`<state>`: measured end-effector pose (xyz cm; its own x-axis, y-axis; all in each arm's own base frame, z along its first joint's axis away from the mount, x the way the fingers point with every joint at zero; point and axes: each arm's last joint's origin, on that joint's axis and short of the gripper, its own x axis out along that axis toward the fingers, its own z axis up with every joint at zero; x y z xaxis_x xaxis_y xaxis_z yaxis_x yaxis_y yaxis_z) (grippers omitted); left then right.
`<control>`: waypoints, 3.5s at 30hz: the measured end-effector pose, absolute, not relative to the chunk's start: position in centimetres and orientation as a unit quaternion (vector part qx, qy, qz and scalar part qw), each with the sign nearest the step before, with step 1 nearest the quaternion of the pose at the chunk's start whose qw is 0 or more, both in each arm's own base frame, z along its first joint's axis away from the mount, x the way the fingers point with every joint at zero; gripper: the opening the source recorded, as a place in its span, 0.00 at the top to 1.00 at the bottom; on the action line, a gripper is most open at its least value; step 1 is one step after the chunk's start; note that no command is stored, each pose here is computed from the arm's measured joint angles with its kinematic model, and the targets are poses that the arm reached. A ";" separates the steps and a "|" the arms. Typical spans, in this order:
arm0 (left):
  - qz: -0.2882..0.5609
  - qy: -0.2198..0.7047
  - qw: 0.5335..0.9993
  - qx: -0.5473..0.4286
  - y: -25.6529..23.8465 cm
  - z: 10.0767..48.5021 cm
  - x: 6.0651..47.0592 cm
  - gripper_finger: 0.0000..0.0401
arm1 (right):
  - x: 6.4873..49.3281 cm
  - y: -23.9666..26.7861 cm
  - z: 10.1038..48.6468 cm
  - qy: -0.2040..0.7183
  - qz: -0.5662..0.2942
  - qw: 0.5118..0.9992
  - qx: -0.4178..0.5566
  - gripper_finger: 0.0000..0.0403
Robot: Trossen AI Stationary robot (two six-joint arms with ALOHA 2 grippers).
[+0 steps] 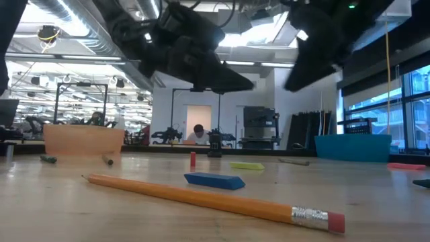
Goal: Sort crayons/erasers/pens/pencils in bins
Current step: Put the yellow pencil into the yellow bin
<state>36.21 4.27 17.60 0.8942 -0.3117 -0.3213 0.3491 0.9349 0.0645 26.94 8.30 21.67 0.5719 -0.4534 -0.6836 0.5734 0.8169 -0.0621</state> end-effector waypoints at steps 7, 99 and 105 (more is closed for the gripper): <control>-0.188 0.134 0.972 0.047 7.3 17.9 35.6 0.75 | 26.2 2.6 22.2 0.277 -0.182 0.935 0.123 0.60; -0.317 0.189 0.928 0.053 -2.6 14.8 33.3 0.76 | 23.2 1.4 18.6 0.155 -0.187 0.956 0.168 0.60; -0.369 0.294 0.878 0.083 -5.1 12.9 31.5 0.76 | 23.5 4.0 20.0 0.168 -0.199 0.949 0.176 0.60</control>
<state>31.47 -5.10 12.93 0.5554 -0.5983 -0.5775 0.6959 0.7146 -0.0711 23.50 4.03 19.96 0.8640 -0.3197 -0.3891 0.4378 0.8586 0.2667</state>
